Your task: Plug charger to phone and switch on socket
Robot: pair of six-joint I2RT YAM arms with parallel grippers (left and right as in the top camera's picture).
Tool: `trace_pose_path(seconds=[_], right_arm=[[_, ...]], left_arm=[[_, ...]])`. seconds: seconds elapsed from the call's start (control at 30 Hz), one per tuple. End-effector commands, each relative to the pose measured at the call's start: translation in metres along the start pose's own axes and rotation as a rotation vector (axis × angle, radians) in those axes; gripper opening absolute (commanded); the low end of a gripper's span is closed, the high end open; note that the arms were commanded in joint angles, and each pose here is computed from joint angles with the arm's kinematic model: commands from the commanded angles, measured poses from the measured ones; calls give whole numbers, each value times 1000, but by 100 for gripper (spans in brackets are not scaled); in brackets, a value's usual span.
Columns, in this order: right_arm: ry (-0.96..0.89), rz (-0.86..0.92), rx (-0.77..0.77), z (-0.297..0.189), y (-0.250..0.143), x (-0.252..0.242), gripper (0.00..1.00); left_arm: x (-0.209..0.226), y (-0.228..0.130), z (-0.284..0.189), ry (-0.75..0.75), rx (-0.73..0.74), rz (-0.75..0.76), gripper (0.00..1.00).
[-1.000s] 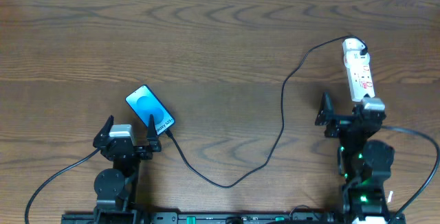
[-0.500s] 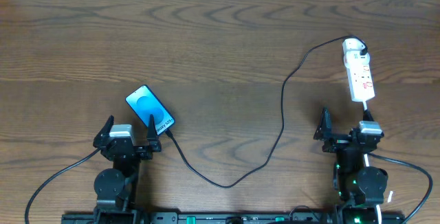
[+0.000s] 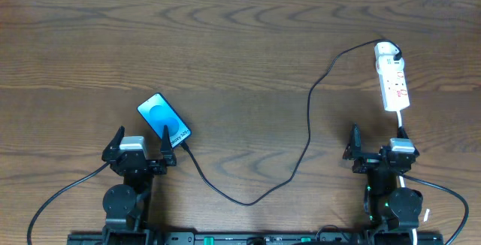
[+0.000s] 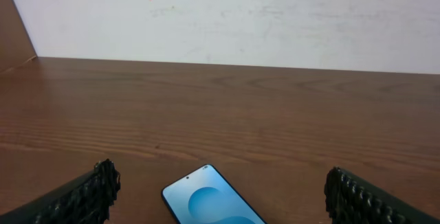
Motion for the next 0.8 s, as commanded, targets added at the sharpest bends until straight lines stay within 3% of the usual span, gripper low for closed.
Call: trace_pose_path(seconds=[0.0, 0.77], right_arm=[[-24, -45, 8, -1, -2, -3, 99], [13, -151, 13, -1, -4, 2, 99]], left_arm=[[4, -15, 1, 20, 50, 2, 97], [4, -15, 1, 20, 50, 2, 97]])
Point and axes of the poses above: each gripper's point midway between its finger pads, its own z axis out along the fingers, its own x axis along the line the jaws close on, y = z × x, the point moved 4 cm from there along -z, back along the fingers, and after that the axes turned 4 degrees about -z, right-handed, at the moved point
